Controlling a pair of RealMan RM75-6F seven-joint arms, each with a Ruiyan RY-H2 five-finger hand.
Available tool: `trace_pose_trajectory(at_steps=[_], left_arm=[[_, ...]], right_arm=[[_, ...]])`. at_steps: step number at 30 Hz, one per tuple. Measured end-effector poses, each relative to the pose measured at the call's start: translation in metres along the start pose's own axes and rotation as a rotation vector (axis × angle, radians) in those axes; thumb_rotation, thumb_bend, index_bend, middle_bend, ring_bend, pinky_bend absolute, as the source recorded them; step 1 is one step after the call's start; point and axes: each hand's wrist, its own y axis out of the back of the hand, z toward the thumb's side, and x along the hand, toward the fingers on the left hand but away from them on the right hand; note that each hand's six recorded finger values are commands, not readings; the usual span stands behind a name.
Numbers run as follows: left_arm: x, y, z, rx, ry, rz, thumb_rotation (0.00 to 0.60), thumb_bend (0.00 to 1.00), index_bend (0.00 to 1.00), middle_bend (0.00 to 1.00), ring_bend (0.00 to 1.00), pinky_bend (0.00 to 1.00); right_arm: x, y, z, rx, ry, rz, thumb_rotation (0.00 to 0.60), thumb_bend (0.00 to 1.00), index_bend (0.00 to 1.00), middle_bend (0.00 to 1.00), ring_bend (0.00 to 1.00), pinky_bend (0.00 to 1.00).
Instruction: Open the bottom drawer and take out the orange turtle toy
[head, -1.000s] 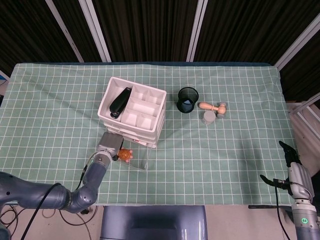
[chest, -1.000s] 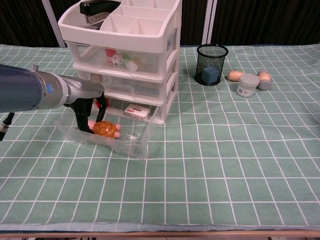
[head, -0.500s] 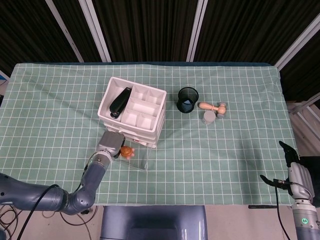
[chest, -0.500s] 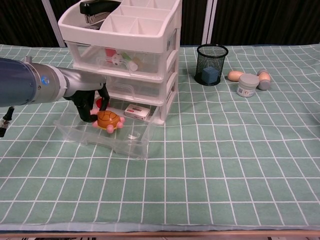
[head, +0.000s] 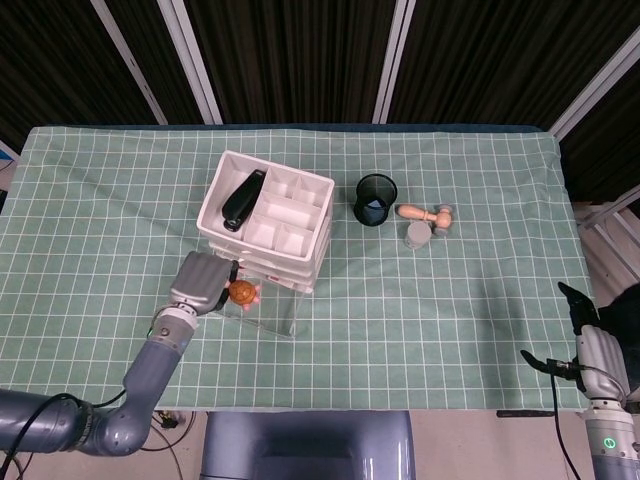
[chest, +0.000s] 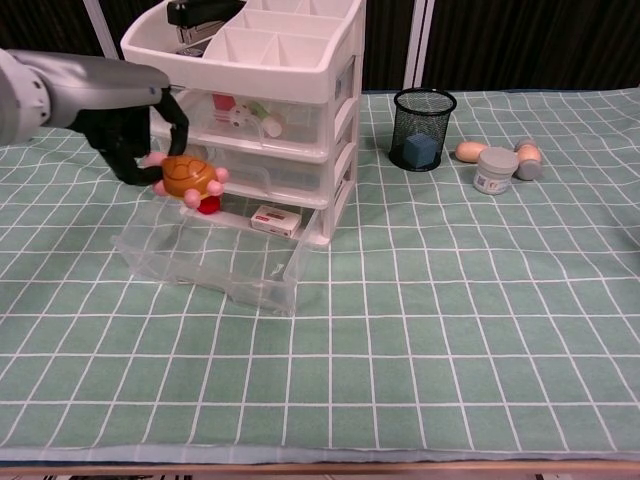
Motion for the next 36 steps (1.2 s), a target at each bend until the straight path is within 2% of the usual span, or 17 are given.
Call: trace_pose_trajectory(at_steps=[6, 14, 23, 29, 36], left_arm=[[-0.03, -0.02, -0.023, -0.018, 0.021, -0.037, 0.6, 0.46, 0.58, 1.0, 1.0, 1.0], [-0.056, -0.051, -0.046, -0.023, 0.05, -0.095, 0.6, 0.37, 0.56, 1.0, 1.0, 1.0], [-0.057, -0.085, -0.055, -0.006, 0.07, -0.141, 0.6, 0.31, 0.52, 1.0, 1.0, 1.0], [-0.052, -0.105, -0.062, 0.012, 0.1, -0.154, 0.6, 0.16, 0.42, 1.0, 1.0, 1.0], [-0.055, -0.105, -0.071, 0.004, 0.126, -0.134, 0.6, 0.13, 0.39, 1.0, 1.0, 1.0]], right_arm=[[0.0, 0.001, 0.0, 0.008, 0.002, -0.005, 0.6, 0.15, 0.0, 0.1, 0.0, 0.18], [0.001, 0.0, 0.001, 0.008, 0.002, -0.004, 0.6, 0.15, 0.0, 0.1, 0.0, 0.18], [0.002, 0.0, 0.001, 0.009, 0.004, -0.004, 0.6, 0.15, 0.0, 0.1, 0.0, 0.18], [0.003, 0.001, 0.001, 0.01, 0.004, -0.005, 0.6, 0.15, 0.0, 0.1, 0.0, 0.18], [0.003, 0.001, 0.001, 0.012, 0.004, -0.003, 0.6, 0.15, 0.0, 0.1, 0.0, 0.18]])
